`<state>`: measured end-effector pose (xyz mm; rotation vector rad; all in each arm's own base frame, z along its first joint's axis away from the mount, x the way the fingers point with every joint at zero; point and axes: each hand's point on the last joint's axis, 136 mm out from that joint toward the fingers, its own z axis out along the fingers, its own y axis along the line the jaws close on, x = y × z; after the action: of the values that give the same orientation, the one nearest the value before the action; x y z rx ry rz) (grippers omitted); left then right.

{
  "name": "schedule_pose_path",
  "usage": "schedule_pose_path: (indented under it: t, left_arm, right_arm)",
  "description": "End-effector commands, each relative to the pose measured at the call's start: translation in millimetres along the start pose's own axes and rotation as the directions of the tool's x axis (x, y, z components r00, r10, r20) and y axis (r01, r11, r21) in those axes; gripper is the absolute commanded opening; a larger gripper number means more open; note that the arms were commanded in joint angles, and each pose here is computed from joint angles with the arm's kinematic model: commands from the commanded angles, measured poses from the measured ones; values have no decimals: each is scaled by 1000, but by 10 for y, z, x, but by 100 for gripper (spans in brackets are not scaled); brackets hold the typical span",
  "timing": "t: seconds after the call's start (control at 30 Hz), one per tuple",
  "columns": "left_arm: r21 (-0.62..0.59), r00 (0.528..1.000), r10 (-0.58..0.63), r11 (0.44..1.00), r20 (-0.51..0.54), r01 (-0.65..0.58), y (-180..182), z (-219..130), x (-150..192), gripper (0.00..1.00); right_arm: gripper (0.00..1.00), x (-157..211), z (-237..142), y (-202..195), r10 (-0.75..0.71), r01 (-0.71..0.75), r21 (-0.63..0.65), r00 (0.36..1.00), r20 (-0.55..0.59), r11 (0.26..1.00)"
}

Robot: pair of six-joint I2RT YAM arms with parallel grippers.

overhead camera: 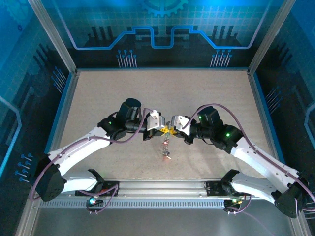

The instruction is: Put the keys on the keyring

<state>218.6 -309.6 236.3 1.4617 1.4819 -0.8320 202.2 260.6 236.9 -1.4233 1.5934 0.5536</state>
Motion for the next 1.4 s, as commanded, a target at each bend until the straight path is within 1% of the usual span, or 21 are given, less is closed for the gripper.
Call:
schedule_pose_path:
  t: [0.0,0.03,0.07,0.1,0.17,0.23,0.3,0.43,0.53,0.63,0.7,0.73,0.87,1.0,1.27,1.37]
  left_arm:
    - [1,999,40,999,31,-40,16,-11,-143,0]
    - [8,998,42,999,39,-42,2,-19,-158,0]
    - [17,998,44,999,50,-45,-18,-24,-181,0]
    - [18,997,41,999,61,-42,-26,-29,-195,0]
    - [23,995,32,999,93,-35,-32,-43,-226,0]
    - [38,990,31,999,134,-36,-51,-70,-276,0]
    - [53,987,32,998,155,-41,-83,-99,-298,0]
    - [49,980,38,998,195,-49,-96,-140,-322,0]
    - [49,977,34,998,211,-45,-84,-148,-346,0]
    - [37,974,32,998,224,-42,-69,-153,-354,0]
    - [30,969,31,999,245,-40,-52,-149,-381,0]
    - [28,966,32,999,255,-41,-45,-149,-401,0]
    - [33,964,27,999,264,-37,-57,-156,-406,0]
    - [33,962,30,999,272,-41,-61,-153,-414,0]
    - [24,954,34,999,298,-43,-22,-138,-448,0]
    - [27,952,28,999,303,-38,-13,-118,-437,0]
  right_arm:
    - [10,-204,-7,4,-23,23,1,995,96,1000]
    - [17,-193,-6,7,-24,23,3,994,109,1000]
    - [22,-191,-12,21,-31,31,2,990,134,1000]
    - [24,-184,-22,41,-33,33,-2,986,164,999]
    - [25,-158,-48,24,-7,6,5,979,206,1000]
    - [25,-140,-95,40,18,-17,-6,971,239,1000]
    - [25,-111,-114,74,17,-14,-13,967,254,1000]
    - [26,-100,-169,97,8,-7,-2,966,257,1000]
    - [20,-99,-186,110,-5,5,1,965,262,1000]
    - [18,-88,-169,108,-3,4,-3,966,258,1000]
    - [18,-77,-154,72,18,-20,5,969,245,1000]
    - [20,-64,-142,57,26,-29,9,970,240,1000]
    - [23,-14,-96,7,34,-43,32,973,229,999]
    - [26,-49,-88,-24,47,-56,33,971,233,998]
    - [25,-52,-38,-21,67,-72,12,967,245,997]
    - [23,-66,-33,-22,61,-66,11,966,253,998]
